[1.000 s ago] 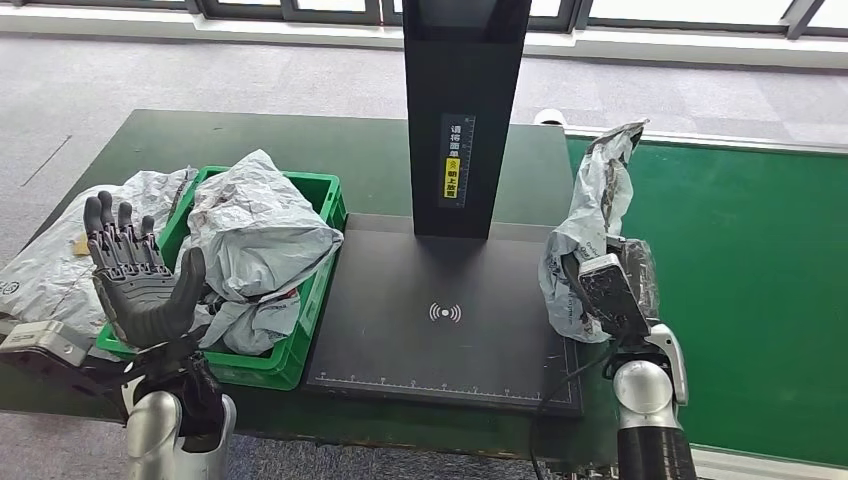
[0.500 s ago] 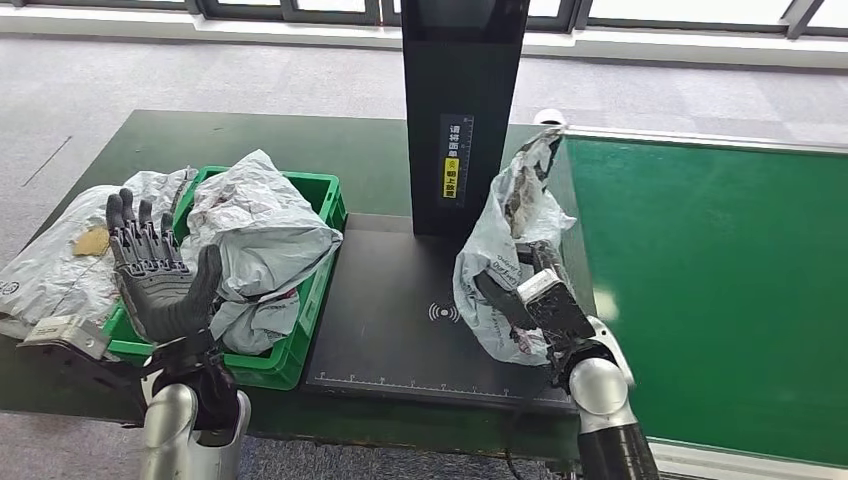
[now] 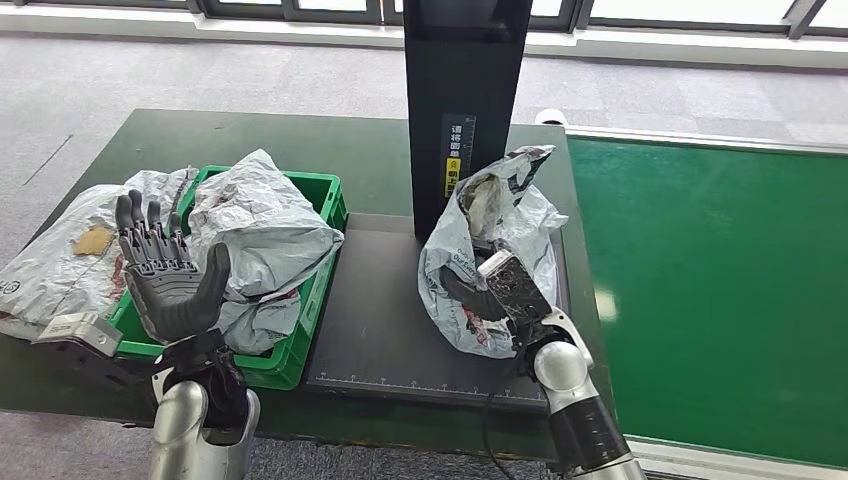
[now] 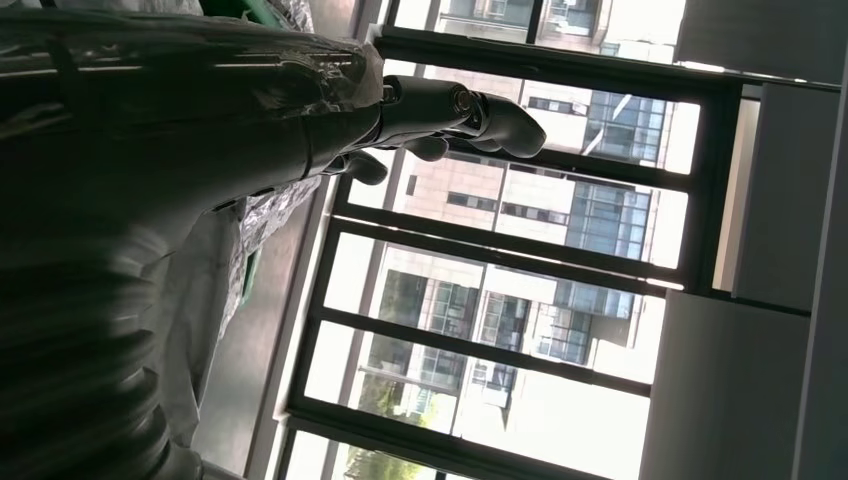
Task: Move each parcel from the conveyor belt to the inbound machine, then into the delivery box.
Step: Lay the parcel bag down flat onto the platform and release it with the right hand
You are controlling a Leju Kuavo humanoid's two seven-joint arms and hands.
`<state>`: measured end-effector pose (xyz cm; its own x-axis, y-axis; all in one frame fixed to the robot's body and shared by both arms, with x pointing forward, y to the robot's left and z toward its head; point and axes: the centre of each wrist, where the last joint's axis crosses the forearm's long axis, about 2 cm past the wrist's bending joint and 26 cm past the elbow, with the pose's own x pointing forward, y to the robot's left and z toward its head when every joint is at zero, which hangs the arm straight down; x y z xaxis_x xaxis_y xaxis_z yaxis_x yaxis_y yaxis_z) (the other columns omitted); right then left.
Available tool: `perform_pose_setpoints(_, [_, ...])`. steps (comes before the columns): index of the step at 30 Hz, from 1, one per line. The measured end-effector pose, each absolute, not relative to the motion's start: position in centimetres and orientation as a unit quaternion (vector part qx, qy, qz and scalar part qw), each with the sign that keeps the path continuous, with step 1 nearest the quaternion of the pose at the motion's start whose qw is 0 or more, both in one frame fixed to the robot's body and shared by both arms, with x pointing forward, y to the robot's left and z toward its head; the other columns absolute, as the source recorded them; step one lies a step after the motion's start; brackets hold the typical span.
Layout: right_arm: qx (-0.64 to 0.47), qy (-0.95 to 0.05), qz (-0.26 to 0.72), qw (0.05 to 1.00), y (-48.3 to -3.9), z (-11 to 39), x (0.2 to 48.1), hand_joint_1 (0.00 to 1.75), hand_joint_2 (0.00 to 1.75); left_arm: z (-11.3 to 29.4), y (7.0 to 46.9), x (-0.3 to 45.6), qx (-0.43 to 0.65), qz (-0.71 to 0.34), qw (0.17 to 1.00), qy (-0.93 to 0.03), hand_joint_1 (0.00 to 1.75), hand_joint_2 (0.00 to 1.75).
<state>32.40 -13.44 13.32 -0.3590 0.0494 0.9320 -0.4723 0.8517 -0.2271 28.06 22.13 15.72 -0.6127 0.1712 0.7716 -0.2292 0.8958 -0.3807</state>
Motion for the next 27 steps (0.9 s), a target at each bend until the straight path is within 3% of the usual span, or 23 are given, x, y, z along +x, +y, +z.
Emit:
perform_pose_setpoints(3, [0.130, -0.788, 0.238, 0.552, -13.36, 13.25, 32.57, 0.00, 1.75, 15.69, 22.19, 28.04, 0.018, 0.227, 0.440, -0.869, 0.00, 1.75])
perform_pose_setpoints(7, [0.126, -0.788, 0.236, 0.555, -13.28, 13.12, 32.59, 0.00, 0.00, 15.66, 22.24, 28.03, 0.019, 0.227, 0.440, -0.869, 0.00, 1.75])
perform_pose_setpoints(27, [-0.034, -0.817, 0.221, 0.532, -13.87, 13.25, 32.76, 0.00, 0.00, 15.05, 22.57, 27.53, 0.040, 0.232, 0.445, -0.864, 0.00, 1.75])
